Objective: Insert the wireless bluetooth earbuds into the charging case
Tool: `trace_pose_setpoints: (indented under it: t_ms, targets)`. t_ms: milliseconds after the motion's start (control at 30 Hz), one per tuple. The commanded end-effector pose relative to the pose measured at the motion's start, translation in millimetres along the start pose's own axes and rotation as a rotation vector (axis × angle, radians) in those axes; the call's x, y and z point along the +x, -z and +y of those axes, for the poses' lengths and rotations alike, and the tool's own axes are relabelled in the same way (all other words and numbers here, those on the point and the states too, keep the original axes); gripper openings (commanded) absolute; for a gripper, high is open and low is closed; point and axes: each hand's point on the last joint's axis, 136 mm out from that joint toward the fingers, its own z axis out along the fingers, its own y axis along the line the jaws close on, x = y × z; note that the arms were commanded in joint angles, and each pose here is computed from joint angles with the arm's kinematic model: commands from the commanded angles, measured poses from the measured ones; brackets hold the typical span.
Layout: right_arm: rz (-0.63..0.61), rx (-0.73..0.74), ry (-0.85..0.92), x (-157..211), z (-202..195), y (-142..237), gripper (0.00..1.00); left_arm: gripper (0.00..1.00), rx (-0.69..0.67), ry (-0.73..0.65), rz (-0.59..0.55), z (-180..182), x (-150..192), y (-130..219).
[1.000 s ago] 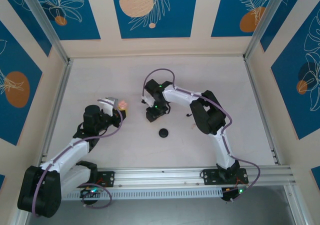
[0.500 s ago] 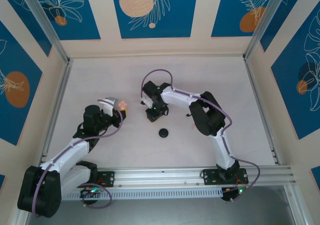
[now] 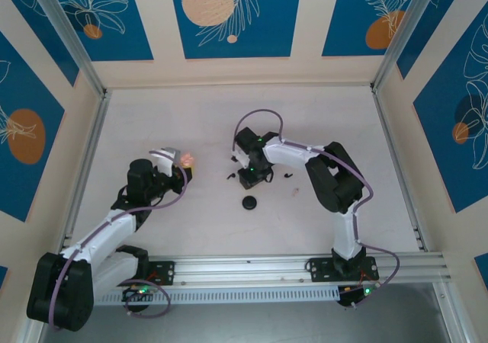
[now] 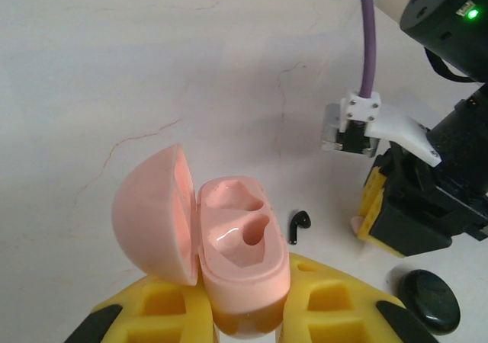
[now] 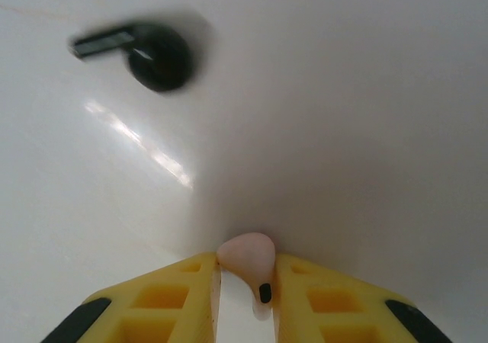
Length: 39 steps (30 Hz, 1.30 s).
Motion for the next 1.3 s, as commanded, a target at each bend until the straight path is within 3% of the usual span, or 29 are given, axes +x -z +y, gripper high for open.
trace_pose_setpoints:
  t_ms: [0,100,200,400,733,1267]
  targets:
    - [0.028,0.026,-0.085,19,-12,11,0.24,0.16,0.004,-0.026,-0.016,0,-12,0]
    - [0.074,0.038,-0.141,37,-20,13,0.26,0.16,0.006,-0.027,-0.016,0,-13,0]
    - [0.124,-0.002,-0.206,48,-17,19,0.34,0.16,0.005,-0.027,-0.012,1,-11,-2]
    - [0.096,0.041,-0.261,38,-20,55,0.44,0.16,0.012,-0.028,-0.010,0,-11,-2]
    - [0.134,0.077,-0.182,20,-14,68,0.43,0.16,0.014,-0.029,-0.013,-1,-11,-1]
    - [0.222,0.094,-0.051,7,-12,26,0.43,0.16,0.011,-0.033,-0.014,-1,-13,0]
